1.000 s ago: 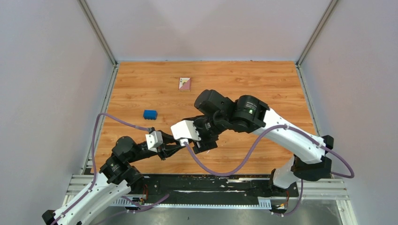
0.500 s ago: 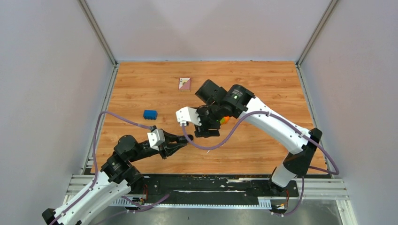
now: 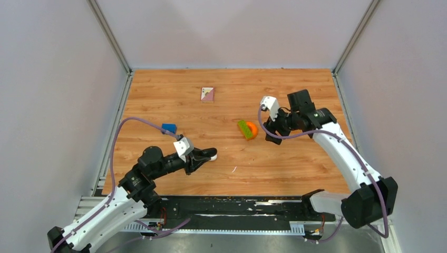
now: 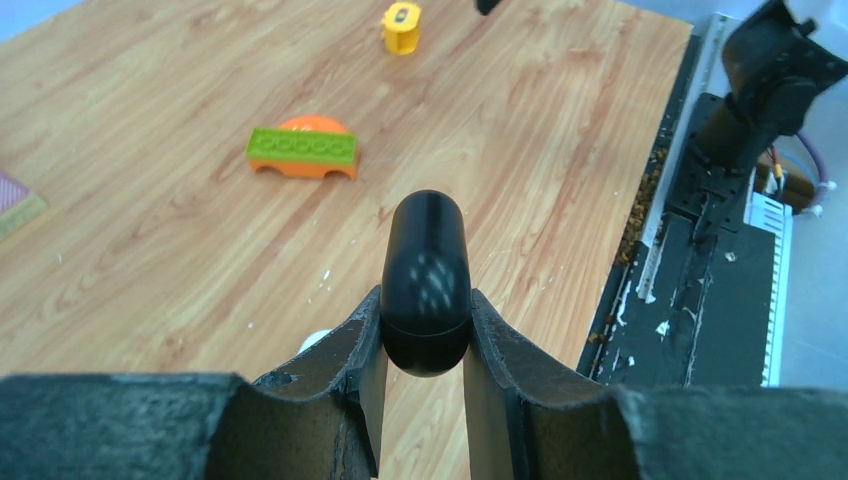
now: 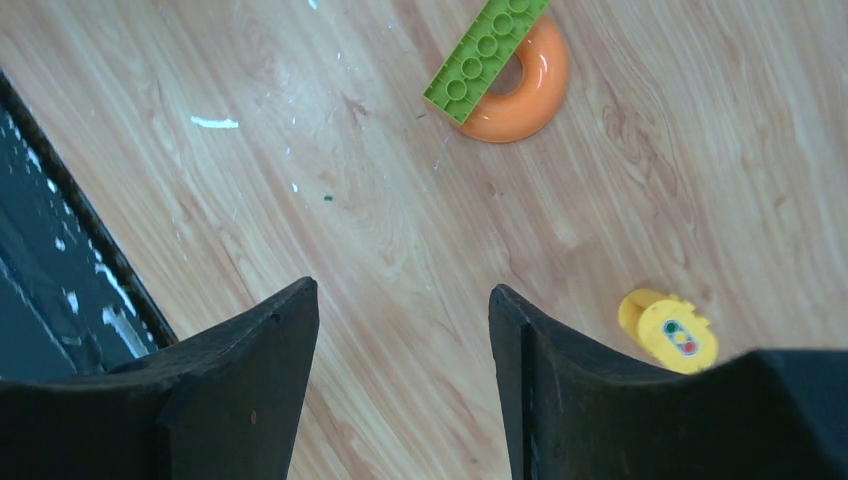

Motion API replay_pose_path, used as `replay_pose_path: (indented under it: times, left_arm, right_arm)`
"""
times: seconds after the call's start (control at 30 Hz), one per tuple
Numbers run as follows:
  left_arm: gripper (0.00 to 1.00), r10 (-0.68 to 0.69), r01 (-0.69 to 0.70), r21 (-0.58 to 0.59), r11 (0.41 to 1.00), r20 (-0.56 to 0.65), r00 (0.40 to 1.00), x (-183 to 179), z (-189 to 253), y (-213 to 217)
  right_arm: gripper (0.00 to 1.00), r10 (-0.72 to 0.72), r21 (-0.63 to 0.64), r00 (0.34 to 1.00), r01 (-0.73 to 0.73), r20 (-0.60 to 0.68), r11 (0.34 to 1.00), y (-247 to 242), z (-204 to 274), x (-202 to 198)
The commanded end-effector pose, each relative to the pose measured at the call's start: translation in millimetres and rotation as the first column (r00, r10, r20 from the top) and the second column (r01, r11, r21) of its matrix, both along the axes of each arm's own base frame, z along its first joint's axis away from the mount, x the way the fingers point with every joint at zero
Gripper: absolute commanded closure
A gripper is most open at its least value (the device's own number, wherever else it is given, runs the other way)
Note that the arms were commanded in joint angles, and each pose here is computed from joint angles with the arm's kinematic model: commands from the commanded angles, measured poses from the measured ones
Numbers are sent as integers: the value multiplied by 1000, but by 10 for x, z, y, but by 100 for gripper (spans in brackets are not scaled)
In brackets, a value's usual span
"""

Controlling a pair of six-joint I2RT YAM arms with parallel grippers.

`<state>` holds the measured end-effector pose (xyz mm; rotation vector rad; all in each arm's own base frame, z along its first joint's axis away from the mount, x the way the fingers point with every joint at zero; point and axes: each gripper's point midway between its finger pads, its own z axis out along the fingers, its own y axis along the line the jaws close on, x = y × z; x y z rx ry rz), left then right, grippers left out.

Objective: Insert the wireless bluetooth earbuds into the charging case
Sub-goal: Place the charging case at the center of the board.

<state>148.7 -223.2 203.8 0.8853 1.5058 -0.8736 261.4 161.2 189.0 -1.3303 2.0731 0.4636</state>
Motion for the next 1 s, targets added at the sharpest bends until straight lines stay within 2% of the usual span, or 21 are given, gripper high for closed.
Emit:
replay_pose_path:
  times: [0.0,0.2,0.27,0.33,0.53,0.7,0.8,0.97]
  left_arm:
    - [98,116,-121,-52,991,-100,988,215,255,-18]
    - [97,97,-169,-171,971,-364,926,352,418,-324]
    - [96,96,-206,-216,954,-432,897,420,386,-400]
    - [95,118,-256,-213,943,-506,855,504,246,-465]
    - [91,108,-217,-77,973,-681,724,481,-376,-903]
    - [85,182,-250,29,968,-765,618,528,-819,-1077]
    - [80,193,-260,43,965,-790,582,567,-961,-1139]
    - [68,296,-239,194,951,-788,539,577,-1277,-1097]
  right_arm:
    - [36,-150,234,984,125,93,964,120,173,174]
    - [31,-263,351,962,222,72,910,-5,101,151]
    - [29,-297,361,952,250,79,898,-91,116,186]
    - [29,-307,377,949,259,70,889,-117,105,192]
    - [29,-301,406,949,240,94,882,-141,61,147]
    - [26,-297,424,947,221,121,878,-148,84,113]
    - [26,-291,425,949,217,117,879,-143,63,106]
    - [26,-286,425,950,211,122,880,-146,48,100]
